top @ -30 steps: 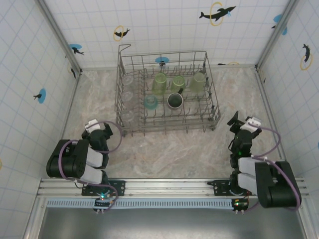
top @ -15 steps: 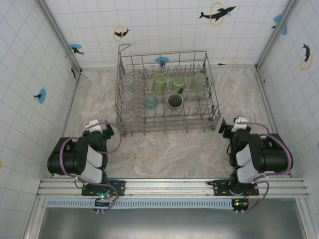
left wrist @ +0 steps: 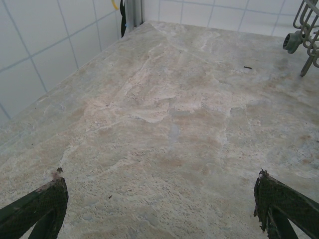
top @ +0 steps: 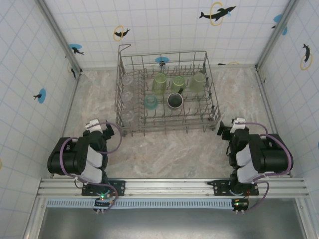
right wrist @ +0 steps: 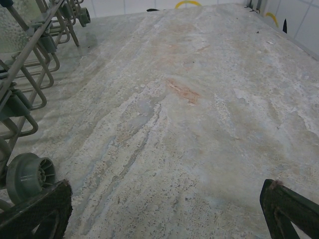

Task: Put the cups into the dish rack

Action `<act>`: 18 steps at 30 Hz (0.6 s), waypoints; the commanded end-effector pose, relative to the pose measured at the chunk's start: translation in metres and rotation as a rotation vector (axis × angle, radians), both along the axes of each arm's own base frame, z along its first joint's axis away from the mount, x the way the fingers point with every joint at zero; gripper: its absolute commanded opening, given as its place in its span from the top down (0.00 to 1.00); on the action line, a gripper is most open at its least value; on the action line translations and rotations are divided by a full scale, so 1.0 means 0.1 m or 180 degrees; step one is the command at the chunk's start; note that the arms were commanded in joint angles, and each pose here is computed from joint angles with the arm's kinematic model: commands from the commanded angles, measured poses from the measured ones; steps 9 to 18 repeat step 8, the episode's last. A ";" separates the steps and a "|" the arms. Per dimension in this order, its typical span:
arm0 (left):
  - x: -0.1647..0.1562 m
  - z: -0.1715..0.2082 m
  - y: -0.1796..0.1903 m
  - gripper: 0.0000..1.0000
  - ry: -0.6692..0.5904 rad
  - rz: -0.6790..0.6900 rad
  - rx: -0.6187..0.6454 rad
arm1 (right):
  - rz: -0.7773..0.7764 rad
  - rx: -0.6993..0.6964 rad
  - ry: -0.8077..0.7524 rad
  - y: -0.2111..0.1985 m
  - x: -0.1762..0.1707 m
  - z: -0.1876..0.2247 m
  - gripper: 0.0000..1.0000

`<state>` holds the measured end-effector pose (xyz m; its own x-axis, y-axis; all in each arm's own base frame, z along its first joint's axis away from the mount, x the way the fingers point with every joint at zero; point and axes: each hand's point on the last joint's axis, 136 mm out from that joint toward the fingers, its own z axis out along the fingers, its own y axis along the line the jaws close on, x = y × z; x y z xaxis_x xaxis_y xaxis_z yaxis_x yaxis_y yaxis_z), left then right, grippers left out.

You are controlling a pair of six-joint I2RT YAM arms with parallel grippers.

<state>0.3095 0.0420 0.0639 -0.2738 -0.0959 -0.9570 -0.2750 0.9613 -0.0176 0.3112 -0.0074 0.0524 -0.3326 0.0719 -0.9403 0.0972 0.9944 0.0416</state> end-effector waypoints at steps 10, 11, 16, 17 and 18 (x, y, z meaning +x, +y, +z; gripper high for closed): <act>-0.05 0.00 0.01 0.02 -0.0019 -0.0018 0.0015 | 0.0023 -0.0015 -0.0006 0.01 -0.01 0.01 0.00; -0.05 0.00 0.01 0.02 -0.0019 -0.0018 0.0015 | 0.0023 -0.0015 -0.0006 0.01 -0.01 0.01 0.00; -0.05 0.00 0.01 0.02 -0.0019 -0.0018 0.0015 | 0.0023 -0.0015 -0.0006 0.01 -0.01 0.01 0.00; -0.05 0.00 0.01 0.02 -0.0019 -0.0018 0.0015 | 0.0023 -0.0015 -0.0006 0.01 -0.01 0.01 0.00; -0.05 0.00 0.01 0.02 -0.0019 -0.0018 0.0015 | 0.0023 -0.0015 -0.0006 0.01 -0.01 0.01 0.00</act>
